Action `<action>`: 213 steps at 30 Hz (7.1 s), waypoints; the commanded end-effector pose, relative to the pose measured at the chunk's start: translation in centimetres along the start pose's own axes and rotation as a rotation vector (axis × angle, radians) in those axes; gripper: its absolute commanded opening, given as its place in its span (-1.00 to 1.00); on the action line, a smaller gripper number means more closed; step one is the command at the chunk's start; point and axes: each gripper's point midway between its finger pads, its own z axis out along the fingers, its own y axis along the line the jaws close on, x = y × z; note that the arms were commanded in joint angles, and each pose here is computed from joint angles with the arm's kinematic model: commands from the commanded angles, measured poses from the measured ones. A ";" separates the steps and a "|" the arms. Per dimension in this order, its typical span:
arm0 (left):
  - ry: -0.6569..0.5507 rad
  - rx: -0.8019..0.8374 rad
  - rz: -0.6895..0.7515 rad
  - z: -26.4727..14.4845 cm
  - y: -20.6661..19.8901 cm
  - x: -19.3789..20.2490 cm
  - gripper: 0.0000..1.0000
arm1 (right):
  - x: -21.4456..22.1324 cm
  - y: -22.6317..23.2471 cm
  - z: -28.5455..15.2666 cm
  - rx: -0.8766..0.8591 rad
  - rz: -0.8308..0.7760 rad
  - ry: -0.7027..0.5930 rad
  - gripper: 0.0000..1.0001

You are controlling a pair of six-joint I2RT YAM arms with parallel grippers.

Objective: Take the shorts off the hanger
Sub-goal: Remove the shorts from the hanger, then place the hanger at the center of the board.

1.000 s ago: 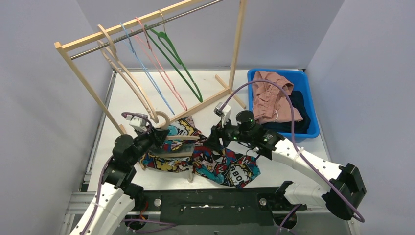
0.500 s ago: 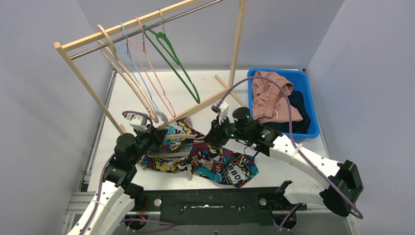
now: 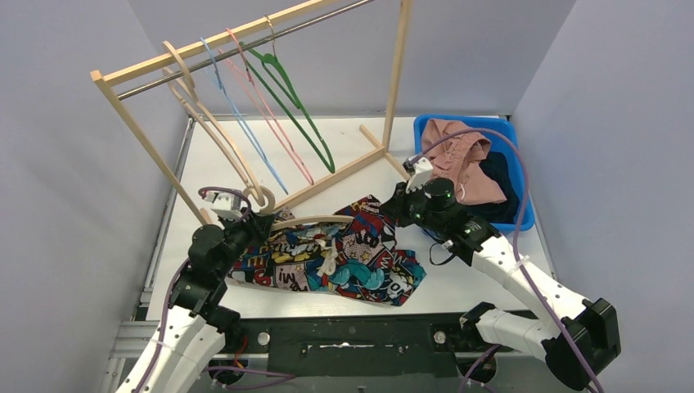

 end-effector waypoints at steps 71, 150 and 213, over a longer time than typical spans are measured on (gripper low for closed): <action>-0.046 0.201 0.031 -0.4 -4.1 -2.1 -1.00 | 5.3 10.0 -2.6 -0.620 -0.311 -0.014 -0.34; 0.007 -0.016 0.037 0.2 -0.3 -1.0 -0.07 | -8.5 1.7 -15.8 -0.095 -0.136 -0.411 -1.00; 0.008 0.060 0.031 0.3 -1.7 -1.0 -0.04 | -3.4 -0.1 -11.1 -0.178 -0.091 -0.465 -1.00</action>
